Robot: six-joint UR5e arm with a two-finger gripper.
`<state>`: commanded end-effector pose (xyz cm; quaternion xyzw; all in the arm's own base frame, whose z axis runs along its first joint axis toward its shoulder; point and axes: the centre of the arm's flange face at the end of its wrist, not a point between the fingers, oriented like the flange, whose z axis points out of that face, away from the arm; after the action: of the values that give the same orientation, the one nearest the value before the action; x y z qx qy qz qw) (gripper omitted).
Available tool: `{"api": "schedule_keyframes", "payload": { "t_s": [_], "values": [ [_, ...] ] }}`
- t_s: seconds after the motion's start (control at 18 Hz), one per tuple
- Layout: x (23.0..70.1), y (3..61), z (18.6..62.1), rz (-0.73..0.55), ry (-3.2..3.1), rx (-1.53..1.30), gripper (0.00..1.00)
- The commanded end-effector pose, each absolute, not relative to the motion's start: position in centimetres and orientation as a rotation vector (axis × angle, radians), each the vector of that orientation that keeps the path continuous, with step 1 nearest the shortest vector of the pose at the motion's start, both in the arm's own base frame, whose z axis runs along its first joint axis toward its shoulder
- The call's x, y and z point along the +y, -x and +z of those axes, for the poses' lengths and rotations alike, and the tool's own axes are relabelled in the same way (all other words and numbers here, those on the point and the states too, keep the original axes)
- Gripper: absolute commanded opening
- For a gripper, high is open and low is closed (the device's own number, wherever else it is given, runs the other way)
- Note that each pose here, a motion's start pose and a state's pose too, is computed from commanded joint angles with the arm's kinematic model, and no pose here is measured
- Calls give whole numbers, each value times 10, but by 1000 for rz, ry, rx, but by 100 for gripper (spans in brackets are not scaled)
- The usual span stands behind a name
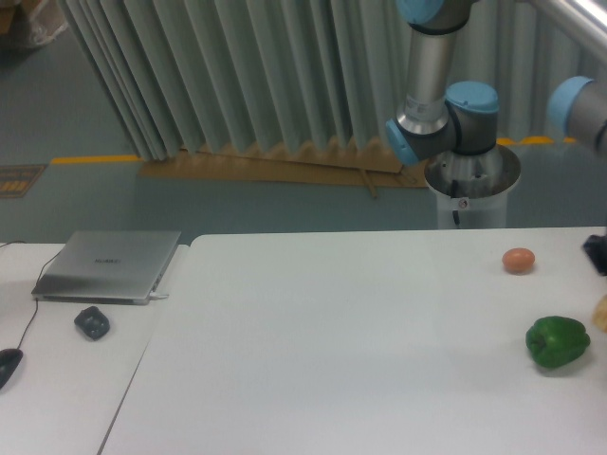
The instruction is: Place the bread in the basket
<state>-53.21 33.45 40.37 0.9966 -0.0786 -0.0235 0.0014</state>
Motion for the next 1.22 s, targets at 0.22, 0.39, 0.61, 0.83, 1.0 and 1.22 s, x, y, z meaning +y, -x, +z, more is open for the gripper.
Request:
{"api": "schedule_keyframes", "payload": {
  "t_s": [0.22,0.39,0.61,0.83,1.0,1.22],
  "values": [
    [319,553,401,-116,-3124,-360,21],
    [314,571,386,-155,-3108,-455,21],
    [288,592,377,-162,-3101,-464,21],
    [273,605,368,-191,-3096,-473,57],
    [276,606,368,-246,-3092,-481,100],
    [275,605,372,-258,-3092,-479,100]
  ]
}}
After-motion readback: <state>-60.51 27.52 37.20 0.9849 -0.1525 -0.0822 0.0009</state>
